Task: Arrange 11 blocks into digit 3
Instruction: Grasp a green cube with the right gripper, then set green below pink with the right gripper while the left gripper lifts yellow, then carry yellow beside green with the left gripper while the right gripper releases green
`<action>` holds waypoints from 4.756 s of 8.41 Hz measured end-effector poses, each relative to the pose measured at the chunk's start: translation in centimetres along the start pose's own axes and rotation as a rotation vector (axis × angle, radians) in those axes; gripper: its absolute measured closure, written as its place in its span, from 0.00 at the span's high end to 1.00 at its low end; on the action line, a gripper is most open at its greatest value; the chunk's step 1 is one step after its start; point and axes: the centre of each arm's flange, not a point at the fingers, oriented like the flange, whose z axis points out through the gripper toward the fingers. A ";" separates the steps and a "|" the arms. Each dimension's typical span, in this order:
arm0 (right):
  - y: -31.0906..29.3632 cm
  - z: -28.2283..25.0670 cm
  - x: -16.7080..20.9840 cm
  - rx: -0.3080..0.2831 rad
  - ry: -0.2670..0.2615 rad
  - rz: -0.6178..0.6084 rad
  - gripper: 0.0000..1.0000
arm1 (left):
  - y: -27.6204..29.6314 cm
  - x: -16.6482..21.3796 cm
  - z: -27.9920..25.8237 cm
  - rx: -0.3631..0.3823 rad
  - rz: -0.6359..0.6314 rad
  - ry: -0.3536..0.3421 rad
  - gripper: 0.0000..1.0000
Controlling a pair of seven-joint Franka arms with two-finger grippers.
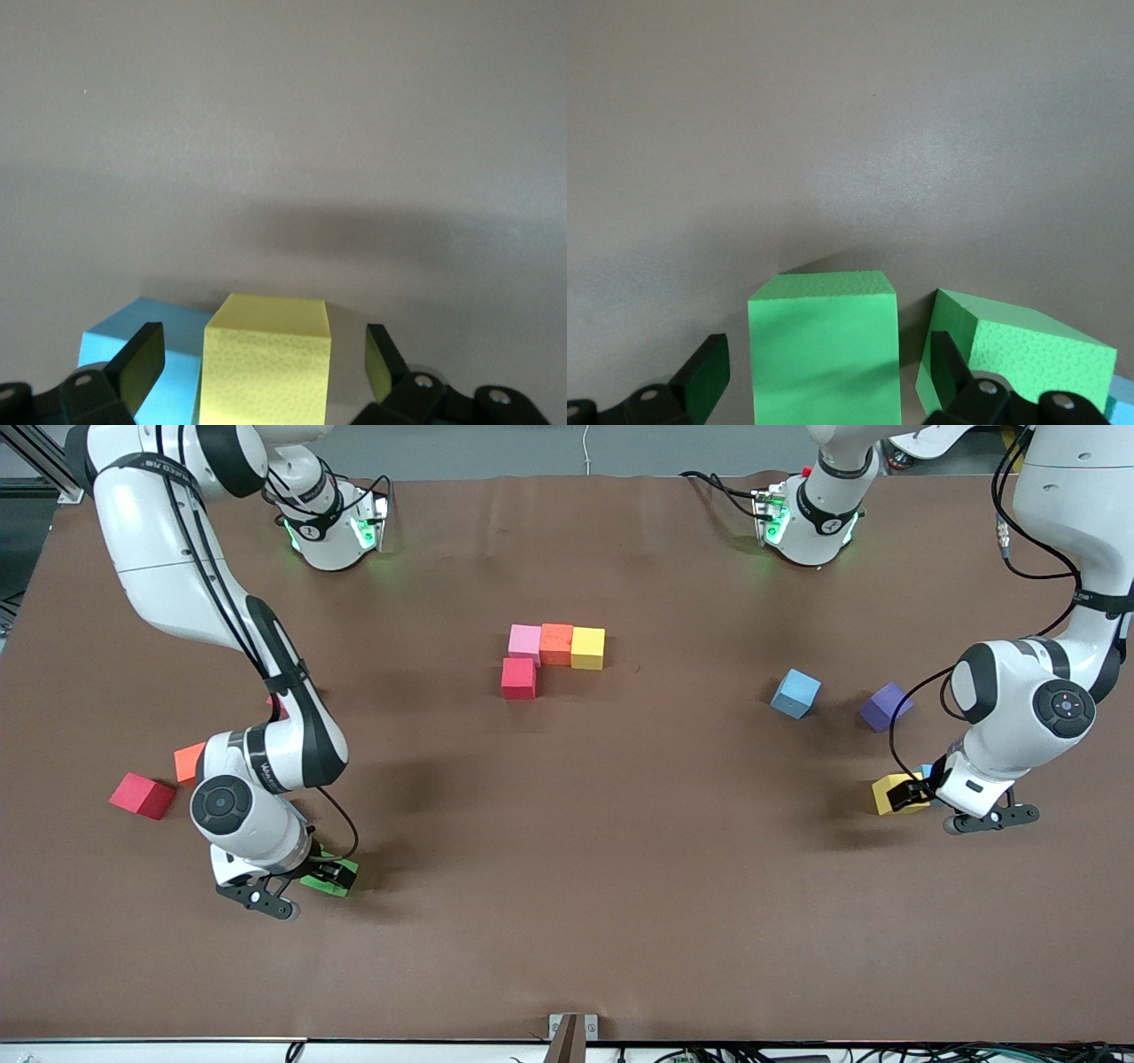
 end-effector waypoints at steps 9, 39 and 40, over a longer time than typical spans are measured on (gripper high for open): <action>0.0 0.7 -0.4 -0.015 -0.025 -0.077 0.57 | -0.9 -1.6 2.9 -0.002 0.021 -0.012 1.00; -19.5 -7.2 -38.3 0.063 -0.095 -0.380 0.57 | 20.6 -0.3 -9.0 -0.047 -0.612 -0.052 0.56; -19.5 -7.1 -38.3 0.064 -0.094 -0.380 0.57 | 23.4 -1.4 -9.2 -0.049 -0.655 -0.058 0.56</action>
